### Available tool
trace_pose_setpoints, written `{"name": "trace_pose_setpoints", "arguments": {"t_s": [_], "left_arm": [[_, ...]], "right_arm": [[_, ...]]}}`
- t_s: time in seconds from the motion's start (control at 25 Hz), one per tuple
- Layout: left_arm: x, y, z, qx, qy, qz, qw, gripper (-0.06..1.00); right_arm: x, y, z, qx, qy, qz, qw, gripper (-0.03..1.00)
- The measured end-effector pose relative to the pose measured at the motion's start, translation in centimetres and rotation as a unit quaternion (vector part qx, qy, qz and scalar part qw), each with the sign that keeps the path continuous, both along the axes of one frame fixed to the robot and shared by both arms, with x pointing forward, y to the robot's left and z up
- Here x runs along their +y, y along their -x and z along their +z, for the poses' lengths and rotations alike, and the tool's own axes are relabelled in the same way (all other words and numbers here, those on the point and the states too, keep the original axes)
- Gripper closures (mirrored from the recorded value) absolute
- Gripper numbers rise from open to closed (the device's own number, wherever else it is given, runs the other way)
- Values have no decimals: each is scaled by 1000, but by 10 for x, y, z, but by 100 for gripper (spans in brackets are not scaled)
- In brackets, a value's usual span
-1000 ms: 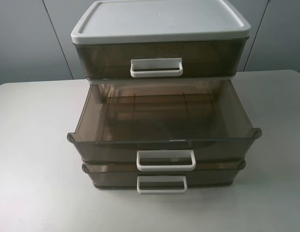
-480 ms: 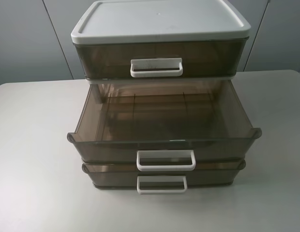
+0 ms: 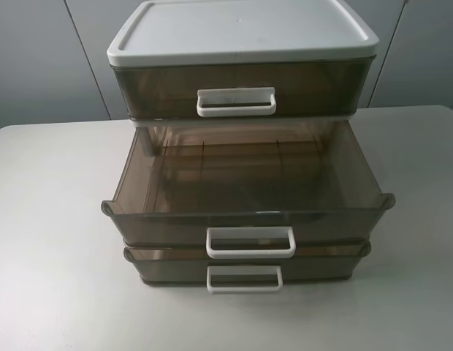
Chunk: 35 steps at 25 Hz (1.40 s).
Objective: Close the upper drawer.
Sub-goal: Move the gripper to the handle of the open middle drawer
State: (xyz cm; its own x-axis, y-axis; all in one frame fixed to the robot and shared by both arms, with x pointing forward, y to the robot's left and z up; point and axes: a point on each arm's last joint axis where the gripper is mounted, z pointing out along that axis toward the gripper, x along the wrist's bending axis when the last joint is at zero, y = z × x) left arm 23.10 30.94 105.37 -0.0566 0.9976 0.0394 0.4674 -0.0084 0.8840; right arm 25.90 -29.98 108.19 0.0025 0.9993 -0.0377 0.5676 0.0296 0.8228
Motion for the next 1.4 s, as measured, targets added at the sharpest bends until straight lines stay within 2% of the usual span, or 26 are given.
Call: {"name": "trace_pose_setpoints", "arguments": {"t_s": [0.16,0.28,0.36,0.48,0.64,0.76,0.88,1.04,1.24,1.32,1.4], "left_arm": [[0,0,0,0,0,0,1000,20],[0,0,0,0,0,0,1000,20],[0,0,0,0,0,0,1000,20],[0,0,0,0,0,0,1000,20],[0,0,0,0,0,0,1000,20],[0,0,0,0,0,0,1000,20],[0,0,0,0,0,0,1000,20],[0,0,0,0,0,0,1000,20],[0,0,0,0,0,0,1000,20],[0,0,0,0,0,0,1000,20],[0,0,0,0,0,0,1000,20]], "right_arm": [[1,-36,45,2,-9,7,1000,27],[5,-75,71,25,-4,41,999,27],[13,-99,79,54,-6,88,995,27],[40,-129,78,99,2,188,977,27],[92,-146,71,129,40,332,933,27],[132,-143,60,151,67,425,890,27],[164,-136,44,175,92,490,849,27],[197,-116,28,198,126,566,790,27],[222,-91,15,218,160,636,723,27],[229,-87,5,232,172,650,703,27],[235,-86,-10,256,183,652,690,27]]}}
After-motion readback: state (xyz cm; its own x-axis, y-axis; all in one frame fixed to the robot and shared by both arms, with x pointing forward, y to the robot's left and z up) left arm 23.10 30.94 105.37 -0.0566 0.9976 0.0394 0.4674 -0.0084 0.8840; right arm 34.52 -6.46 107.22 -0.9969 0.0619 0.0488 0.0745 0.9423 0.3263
